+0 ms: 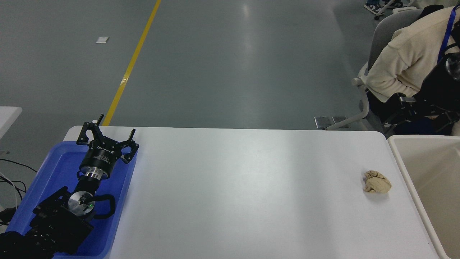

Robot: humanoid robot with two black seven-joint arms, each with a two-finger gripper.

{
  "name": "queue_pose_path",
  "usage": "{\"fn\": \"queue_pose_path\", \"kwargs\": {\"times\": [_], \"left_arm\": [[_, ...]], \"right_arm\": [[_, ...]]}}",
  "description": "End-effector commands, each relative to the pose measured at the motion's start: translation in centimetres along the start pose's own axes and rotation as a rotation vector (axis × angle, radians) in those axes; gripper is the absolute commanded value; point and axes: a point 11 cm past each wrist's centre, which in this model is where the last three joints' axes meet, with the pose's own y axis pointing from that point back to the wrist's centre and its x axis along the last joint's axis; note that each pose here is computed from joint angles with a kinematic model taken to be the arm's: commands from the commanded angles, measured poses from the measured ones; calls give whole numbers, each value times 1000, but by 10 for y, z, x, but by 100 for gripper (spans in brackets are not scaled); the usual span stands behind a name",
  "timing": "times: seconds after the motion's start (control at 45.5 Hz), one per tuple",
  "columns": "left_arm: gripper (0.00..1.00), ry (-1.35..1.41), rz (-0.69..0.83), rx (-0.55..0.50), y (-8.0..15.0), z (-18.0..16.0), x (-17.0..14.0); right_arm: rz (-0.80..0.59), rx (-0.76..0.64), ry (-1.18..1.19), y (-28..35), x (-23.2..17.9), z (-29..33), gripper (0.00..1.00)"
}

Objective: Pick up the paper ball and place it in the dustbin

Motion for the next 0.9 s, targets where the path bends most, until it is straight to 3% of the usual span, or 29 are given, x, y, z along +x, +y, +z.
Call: {"fn": "queue_pose_path", "kwargs": {"times": [0.0,0.879], "left_arm": [[100,0,1,-1,0,0,0],[100,1,1,-2,0,0,0]], "right_arm": [[0,6,1,-1,0,-1,100],[-8,-7,-27,-8,1,11,100]]}}
